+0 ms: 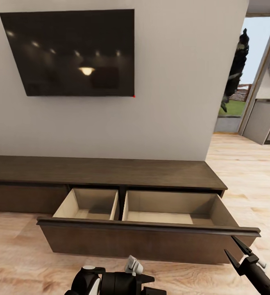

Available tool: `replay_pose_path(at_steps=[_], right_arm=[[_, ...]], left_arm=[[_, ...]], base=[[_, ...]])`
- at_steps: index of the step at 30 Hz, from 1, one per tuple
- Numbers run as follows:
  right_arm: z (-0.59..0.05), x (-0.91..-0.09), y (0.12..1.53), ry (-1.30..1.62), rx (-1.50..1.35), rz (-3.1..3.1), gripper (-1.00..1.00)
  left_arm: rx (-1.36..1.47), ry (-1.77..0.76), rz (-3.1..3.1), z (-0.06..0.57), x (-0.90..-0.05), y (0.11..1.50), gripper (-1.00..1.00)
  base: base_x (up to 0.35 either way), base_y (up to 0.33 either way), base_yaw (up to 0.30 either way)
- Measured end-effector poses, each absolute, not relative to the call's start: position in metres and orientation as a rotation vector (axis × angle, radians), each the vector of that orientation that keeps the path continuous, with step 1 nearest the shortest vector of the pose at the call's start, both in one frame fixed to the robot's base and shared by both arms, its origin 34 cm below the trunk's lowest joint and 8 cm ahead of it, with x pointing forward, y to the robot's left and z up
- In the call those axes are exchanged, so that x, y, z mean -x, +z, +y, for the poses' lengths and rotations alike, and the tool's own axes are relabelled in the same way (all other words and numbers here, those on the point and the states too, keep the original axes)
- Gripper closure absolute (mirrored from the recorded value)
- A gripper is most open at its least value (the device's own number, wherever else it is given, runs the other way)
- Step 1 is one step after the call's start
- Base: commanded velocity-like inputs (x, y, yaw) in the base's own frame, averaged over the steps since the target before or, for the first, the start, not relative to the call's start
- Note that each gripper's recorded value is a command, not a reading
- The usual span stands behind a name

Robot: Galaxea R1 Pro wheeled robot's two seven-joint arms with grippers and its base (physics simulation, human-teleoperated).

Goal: Place each of the two pumpkins and all three candles from the living room inside a cabinet in the living room (use any cabinet), then make sure every cabinet is closed, and position the cauldron so it is next to a table in the living room.

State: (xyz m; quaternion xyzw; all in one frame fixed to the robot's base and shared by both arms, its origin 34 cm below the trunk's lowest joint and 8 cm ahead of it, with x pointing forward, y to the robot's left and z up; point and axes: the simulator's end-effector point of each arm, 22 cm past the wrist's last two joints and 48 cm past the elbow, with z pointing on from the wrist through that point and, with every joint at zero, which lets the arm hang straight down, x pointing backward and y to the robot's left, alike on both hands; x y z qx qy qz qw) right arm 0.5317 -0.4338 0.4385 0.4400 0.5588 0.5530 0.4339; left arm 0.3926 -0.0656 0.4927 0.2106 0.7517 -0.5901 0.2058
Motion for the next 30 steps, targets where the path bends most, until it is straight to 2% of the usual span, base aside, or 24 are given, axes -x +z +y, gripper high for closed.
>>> replay_pose_path(at_steps=[17,19,25,30], right_arm=[[-0.434,-0.537,0.468,1.338,-1.016,1.381,-1.0],[-0.435,-0.539,0.472,1.332,-1.016,1.383,-1.0],[-0.438,-0.544,0.484,1.284,-0.994,1.391,-1.0],[-0.428,-0.546,0.474,1.242,-0.986,1.54,-1.0]], left_arm=[[-0.603,-1.584,2.111,-0.058,-0.4,0.517,-1.0],[-0.591,-1.526,2.158,-0.051,-0.41,0.518,-1.0],[-0.424,-1.092,2.293,0.005,-0.5,0.519,-1.0],[-0.337,-0.844,2.302,0.04,-0.549,0.539,-1.0]], base=[[0.0,0.0,0.0],[0.0,0.0,0.0],[0.0,0.0,0.0],[0.0,0.0,0.0]])
